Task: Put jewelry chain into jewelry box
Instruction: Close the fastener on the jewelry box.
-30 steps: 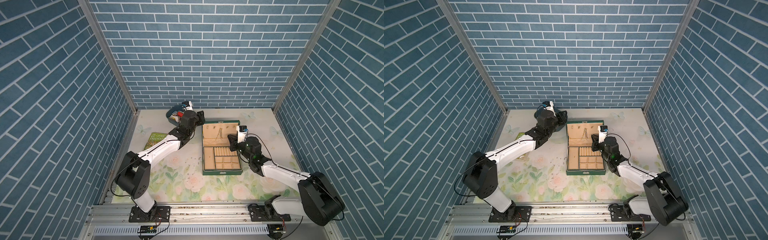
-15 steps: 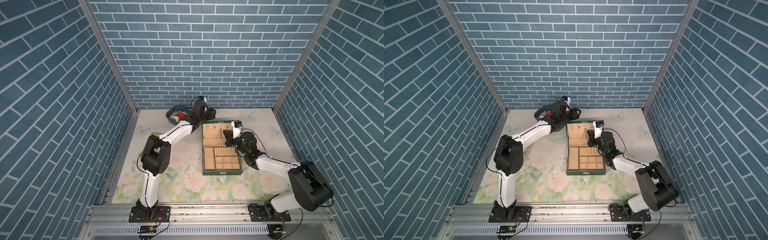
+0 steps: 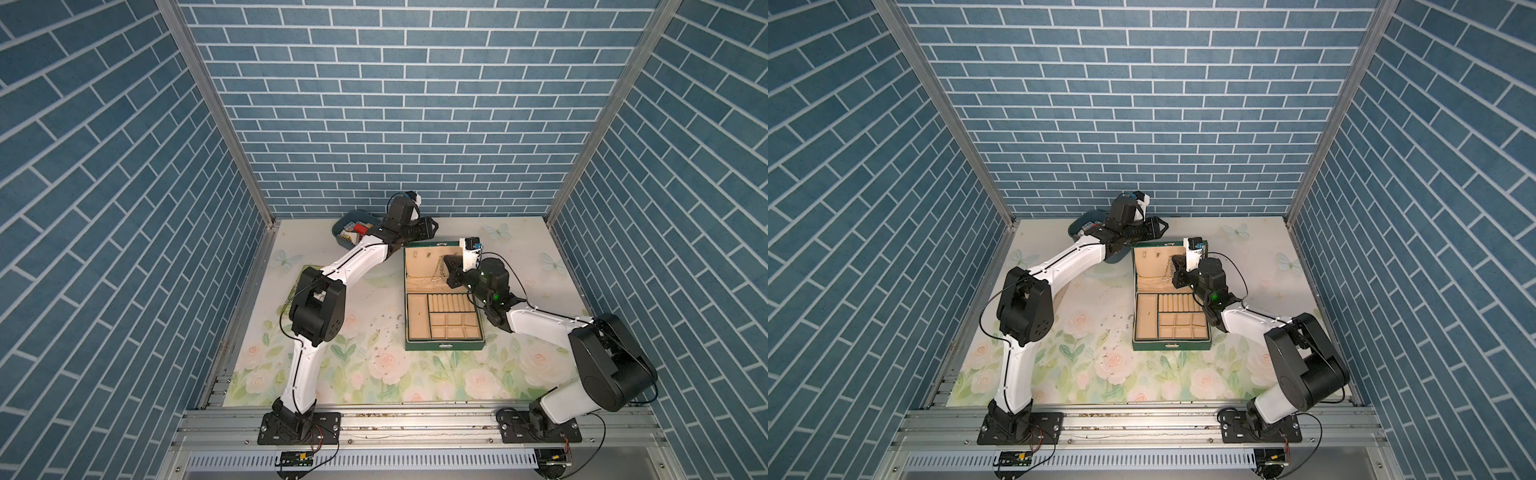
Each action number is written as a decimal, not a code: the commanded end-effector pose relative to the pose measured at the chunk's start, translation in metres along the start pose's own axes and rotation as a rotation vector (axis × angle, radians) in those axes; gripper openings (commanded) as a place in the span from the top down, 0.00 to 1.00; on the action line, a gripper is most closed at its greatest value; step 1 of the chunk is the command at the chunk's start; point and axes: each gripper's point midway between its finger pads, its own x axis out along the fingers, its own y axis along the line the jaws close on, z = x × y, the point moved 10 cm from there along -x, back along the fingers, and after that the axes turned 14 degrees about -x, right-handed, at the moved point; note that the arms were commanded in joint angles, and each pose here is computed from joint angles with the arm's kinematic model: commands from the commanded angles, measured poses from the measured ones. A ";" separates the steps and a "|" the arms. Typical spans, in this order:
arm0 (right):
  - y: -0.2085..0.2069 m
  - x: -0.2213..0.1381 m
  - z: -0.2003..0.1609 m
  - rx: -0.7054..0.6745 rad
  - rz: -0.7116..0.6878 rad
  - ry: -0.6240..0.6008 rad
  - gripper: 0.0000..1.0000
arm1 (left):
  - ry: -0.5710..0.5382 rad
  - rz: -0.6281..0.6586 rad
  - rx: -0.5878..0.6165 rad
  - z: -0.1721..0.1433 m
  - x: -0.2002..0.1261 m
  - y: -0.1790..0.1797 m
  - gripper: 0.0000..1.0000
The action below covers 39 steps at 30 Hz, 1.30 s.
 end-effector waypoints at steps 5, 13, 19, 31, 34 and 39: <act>-0.001 0.003 0.006 -0.032 -0.011 -0.022 1.00 | 0.072 -0.005 0.013 -0.006 0.008 0.003 0.51; 0.001 -0.022 0.007 -0.093 -0.023 -0.048 0.76 | 0.077 -0.019 0.036 -0.003 0.006 -0.003 0.51; 0.004 -0.028 0.004 -0.244 0.010 -0.025 0.80 | 0.111 -0.036 0.045 -0.003 0.008 -0.005 0.51; 0.011 -0.015 -0.003 -0.546 0.008 0.002 0.74 | 0.123 -0.034 0.041 -0.004 0.011 -0.004 0.51; 0.009 -0.010 -0.005 -0.562 -0.043 0.023 0.76 | 0.126 -0.036 0.041 -0.004 0.012 -0.004 0.51; 0.005 -0.007 -0.006 -0.565 -0.093 0.018 0.82 | 0.127 -0.036 0.043 -0.004 0.011 -0.004 0.51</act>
